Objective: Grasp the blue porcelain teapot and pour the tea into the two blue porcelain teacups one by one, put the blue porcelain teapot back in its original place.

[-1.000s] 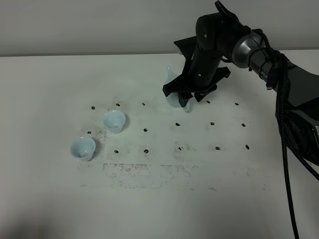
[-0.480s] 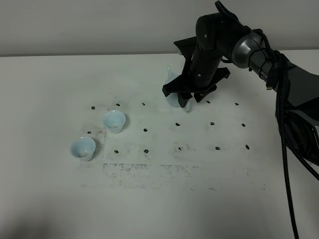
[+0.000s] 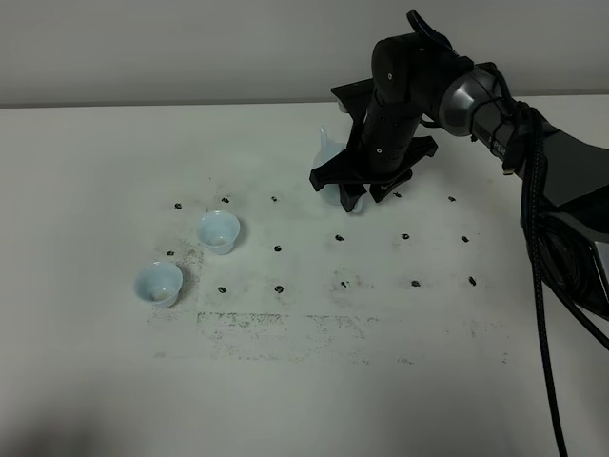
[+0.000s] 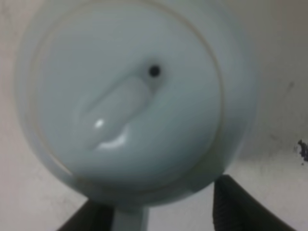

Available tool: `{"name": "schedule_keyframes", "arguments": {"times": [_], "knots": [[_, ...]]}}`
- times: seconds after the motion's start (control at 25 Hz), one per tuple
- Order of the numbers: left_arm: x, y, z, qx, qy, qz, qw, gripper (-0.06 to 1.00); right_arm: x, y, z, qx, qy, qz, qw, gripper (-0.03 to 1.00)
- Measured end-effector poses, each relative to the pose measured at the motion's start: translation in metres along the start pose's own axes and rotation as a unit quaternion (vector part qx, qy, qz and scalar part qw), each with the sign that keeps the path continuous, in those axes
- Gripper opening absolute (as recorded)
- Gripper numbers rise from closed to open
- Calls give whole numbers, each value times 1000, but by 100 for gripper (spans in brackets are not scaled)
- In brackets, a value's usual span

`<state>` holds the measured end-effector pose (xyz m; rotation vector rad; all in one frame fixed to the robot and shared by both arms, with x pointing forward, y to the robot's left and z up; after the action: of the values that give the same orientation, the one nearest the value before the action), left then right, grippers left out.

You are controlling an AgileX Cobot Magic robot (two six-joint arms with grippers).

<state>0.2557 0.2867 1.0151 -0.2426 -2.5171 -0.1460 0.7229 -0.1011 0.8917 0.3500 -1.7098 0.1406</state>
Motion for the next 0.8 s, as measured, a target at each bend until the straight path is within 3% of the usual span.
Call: {"name": "schedule_keyframes", "arguments": {"times": [0.8], "knots": [[0,0,0,0,0,0,1000,63,3,1,-2,-1,-8,-4,1000,42]]}}
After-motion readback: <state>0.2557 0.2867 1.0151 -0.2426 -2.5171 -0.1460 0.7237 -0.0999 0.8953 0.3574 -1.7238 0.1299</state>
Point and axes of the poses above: a point on each arm's last joint axis where the gripper is mounted, x pointing back along that axis away from the gripper, y along the wrist's bending axis when the last joint is at zero, z = x × y, the point moved 3 cm from there along -x, pointing out along that axis toward the gripper, and after that the axes turned 4 degrees about -x, right-handed, at the moved point
